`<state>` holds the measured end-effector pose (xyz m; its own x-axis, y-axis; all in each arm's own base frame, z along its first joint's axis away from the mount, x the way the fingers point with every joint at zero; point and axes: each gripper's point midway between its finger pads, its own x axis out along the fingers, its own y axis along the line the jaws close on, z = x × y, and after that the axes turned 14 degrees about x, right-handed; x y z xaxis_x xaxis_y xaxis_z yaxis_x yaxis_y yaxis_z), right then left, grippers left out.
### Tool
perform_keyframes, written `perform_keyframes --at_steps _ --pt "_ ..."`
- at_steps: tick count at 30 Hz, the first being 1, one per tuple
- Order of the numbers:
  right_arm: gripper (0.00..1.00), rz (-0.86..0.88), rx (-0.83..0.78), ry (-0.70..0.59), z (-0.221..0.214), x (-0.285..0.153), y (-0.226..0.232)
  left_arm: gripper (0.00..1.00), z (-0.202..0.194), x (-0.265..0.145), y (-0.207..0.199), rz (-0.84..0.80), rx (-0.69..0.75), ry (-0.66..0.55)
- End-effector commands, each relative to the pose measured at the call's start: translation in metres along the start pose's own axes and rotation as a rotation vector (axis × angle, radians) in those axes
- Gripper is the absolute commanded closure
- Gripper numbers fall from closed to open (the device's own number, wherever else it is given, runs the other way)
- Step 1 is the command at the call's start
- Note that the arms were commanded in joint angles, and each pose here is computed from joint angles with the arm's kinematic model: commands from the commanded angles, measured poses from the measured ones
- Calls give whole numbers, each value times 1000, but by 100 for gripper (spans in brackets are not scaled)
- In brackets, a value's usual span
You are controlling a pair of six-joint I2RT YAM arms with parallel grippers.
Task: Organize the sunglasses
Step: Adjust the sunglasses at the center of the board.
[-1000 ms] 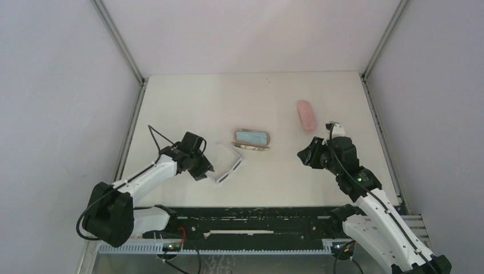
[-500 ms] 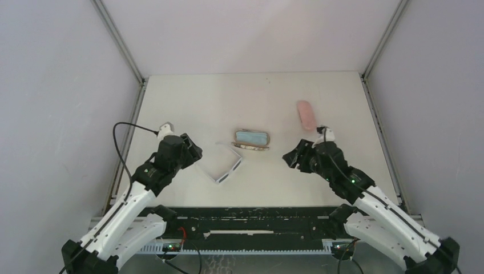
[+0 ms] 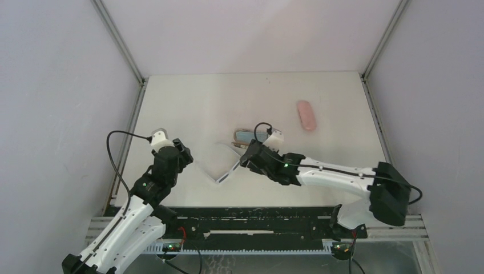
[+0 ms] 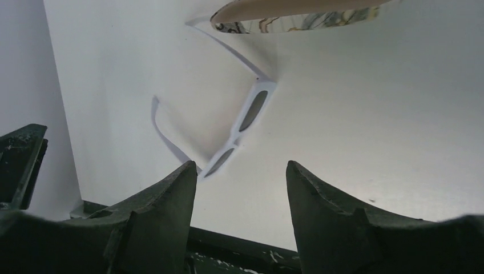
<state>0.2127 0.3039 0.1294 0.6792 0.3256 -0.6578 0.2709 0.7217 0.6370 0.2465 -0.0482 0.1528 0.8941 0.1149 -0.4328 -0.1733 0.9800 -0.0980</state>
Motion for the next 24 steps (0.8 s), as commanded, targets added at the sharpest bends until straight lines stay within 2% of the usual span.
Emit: perform_keyframes --at_steps 1,8,12,24 --pt "42 -9 119 -51 -9 17 26 40 10 5 1 8 -10 -79" --pt "45 -68 87 1 -40 45 30 40 -8 15 13 52 47 -104" --pt "49 -74 73 16 -49 57 30 39 -3 14 2 -22 54 -133" --pt "57 -102 69 61 -67 79 27 39 -3 15 4 -4 57 -136"
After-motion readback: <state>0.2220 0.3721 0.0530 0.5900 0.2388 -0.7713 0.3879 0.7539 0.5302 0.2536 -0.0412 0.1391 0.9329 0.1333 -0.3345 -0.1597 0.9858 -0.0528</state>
